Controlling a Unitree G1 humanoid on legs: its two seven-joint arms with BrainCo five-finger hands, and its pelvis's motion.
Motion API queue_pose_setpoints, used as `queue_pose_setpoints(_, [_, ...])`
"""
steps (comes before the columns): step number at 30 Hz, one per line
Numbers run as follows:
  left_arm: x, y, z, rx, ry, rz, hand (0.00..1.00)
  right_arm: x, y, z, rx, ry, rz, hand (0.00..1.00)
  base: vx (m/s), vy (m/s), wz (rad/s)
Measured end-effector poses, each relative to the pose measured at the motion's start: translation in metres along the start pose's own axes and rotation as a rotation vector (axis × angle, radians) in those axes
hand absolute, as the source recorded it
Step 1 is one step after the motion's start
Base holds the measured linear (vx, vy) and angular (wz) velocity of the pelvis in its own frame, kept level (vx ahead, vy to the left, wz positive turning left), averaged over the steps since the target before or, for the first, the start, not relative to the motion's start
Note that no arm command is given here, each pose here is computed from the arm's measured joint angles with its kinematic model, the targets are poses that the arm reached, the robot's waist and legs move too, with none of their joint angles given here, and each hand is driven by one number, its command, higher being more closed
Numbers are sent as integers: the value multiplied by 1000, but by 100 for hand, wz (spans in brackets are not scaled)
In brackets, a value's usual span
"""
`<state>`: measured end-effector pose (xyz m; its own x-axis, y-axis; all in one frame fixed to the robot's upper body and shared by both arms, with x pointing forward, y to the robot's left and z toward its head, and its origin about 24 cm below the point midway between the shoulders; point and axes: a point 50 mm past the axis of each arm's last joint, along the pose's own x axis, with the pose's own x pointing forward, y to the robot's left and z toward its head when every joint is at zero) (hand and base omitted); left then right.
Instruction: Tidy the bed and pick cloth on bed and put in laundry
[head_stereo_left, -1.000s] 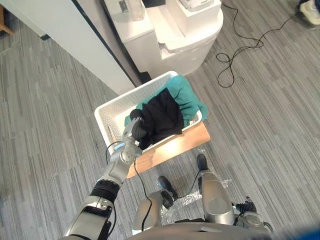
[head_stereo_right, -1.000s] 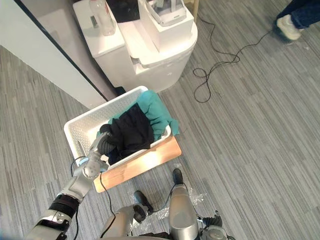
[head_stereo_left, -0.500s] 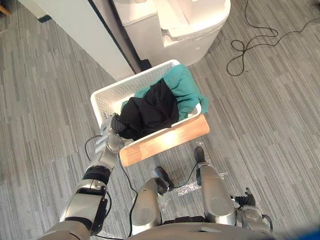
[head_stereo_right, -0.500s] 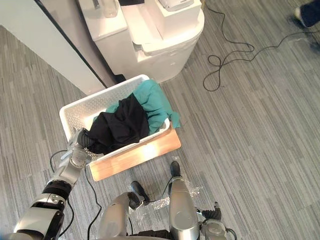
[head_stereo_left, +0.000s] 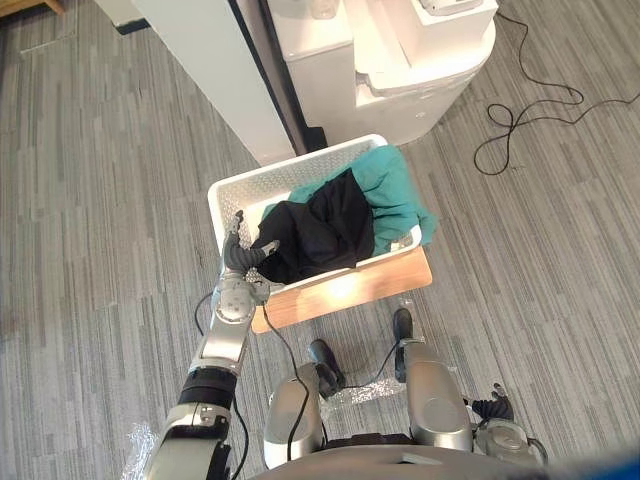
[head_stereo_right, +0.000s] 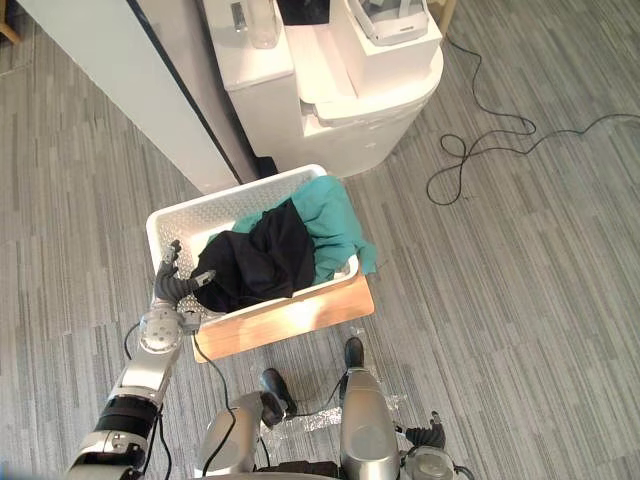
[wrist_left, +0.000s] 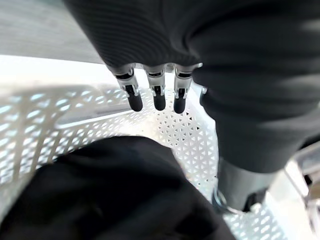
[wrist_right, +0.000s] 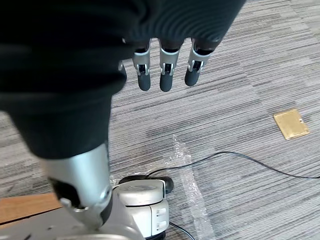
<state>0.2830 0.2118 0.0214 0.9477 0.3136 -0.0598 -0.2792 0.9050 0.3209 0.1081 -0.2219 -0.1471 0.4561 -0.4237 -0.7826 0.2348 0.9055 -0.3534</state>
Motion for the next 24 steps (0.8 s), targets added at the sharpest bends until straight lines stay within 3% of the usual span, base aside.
queue_pose_setpoints(11, [-39,18,-44,-364,158,72,0,-2,-3,-23,-33,115,7,0,52,-22,14])
queue_pose_setpoints(15, [-57,23,-65,-422,237,90,0,-5,-5,-32,-28,143,11,0,8,-14,8])
queue_pose_setpoints(24, [-145,25,-169,-507,753,275,0,-7,3,-30,66,139,32,0,-33,-15,13])
